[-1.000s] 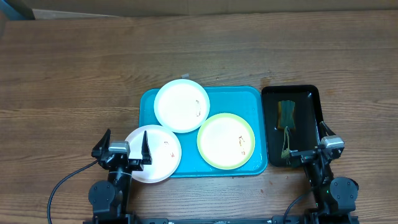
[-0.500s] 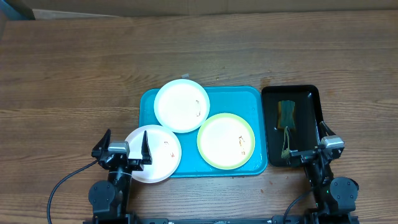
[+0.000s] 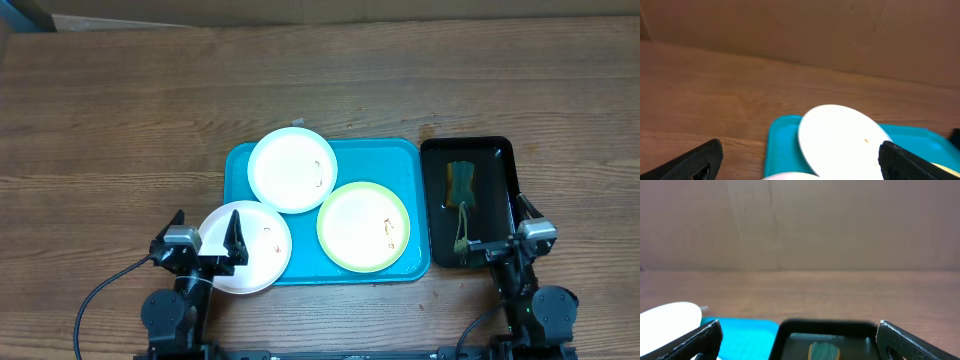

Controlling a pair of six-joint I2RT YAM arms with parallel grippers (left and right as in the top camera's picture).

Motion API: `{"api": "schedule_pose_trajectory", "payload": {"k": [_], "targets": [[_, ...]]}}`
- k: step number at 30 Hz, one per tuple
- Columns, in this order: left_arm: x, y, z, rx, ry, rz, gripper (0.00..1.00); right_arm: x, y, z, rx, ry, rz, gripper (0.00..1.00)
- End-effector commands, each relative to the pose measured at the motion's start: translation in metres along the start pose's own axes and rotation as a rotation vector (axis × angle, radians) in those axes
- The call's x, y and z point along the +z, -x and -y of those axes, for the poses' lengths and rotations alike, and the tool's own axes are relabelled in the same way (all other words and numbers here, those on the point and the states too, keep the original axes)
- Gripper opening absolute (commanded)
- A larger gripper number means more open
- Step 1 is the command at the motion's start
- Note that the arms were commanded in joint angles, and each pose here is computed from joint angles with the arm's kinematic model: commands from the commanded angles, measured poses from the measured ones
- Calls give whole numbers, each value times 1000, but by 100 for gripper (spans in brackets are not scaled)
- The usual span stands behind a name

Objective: Clean dirty plates on tray and stack at the side

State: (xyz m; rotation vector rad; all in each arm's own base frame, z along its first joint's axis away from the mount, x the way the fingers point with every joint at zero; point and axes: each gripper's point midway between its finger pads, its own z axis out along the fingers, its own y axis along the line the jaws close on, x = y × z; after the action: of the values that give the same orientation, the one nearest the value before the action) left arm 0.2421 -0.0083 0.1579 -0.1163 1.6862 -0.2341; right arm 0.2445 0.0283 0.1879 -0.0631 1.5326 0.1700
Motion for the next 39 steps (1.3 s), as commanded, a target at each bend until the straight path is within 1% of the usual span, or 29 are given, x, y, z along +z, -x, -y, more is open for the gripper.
{"api": "schedule_pose_trajectory", "payload": {"k": [1,4,6,10,12,14,17,20,22,23,26,27,28,29,31,32,33,35,37,39], "targets": [[-13,35,21,-131,-75,34,100,-1,14,-3,-12,16,66,100],[-23,67,32,-120,-104,66,100,-3,24,-4,14,19,72,100],[-27,83,37,-121,-103,59,100,-4,32,-5,21,19,68,100],[-20,103,43,-142,-90,-64,100,-3,61,-6,22,15,69,100],[-9,114,54,-145,-132,-156,100,2,76,-6,27,12,31,100],[3,128,68,-165,-191,-235,100,11,87,-6,33,6,-36,100],[19,145,85,-211,-264,-361,100,32,97,-5,45,-4,-181,100],[34,153,99,-264,-335,-472,100,55,101,-4,70,-11,-370,100],[47,154,107,-295,-397,-519,100,67,103,-10,96,19,-505,100],[53,152,111,-314,-428,-545,100,72,104,-15,116,44,-582,100],[61,144,123,-364,-538,-608,100,81,110,-27,166,100,-731,100],[64,140,124,-376,-553,-623,100,84,113,-31,184,119,-776,100],[68,135,124,-395,-555,-648,93,86,117,-35,200,136,-810,100],[72,126,121,-430,-530,-684,87,88,120,-36,210,139,-845,100],[78,102,111,-507,-416,-780,87,91,123,-38,234,141,-897,100],[78,84,103,-518,-335,-843,83,96,128,-41,249,161,-900,100],[76,72,99,-515,-285,-885,77,98,130,-44,256,175,-900,100],[67,44,94,-476,-182,-989,76,100,133,-48,266,198,-896,100],[54,21,91,-397,-97,-1081,79,102,134,-47,262,195,-887,100],[42,3,88,-288,-3,-1147,83,103,134,-46,264,189,-888,100]]}}
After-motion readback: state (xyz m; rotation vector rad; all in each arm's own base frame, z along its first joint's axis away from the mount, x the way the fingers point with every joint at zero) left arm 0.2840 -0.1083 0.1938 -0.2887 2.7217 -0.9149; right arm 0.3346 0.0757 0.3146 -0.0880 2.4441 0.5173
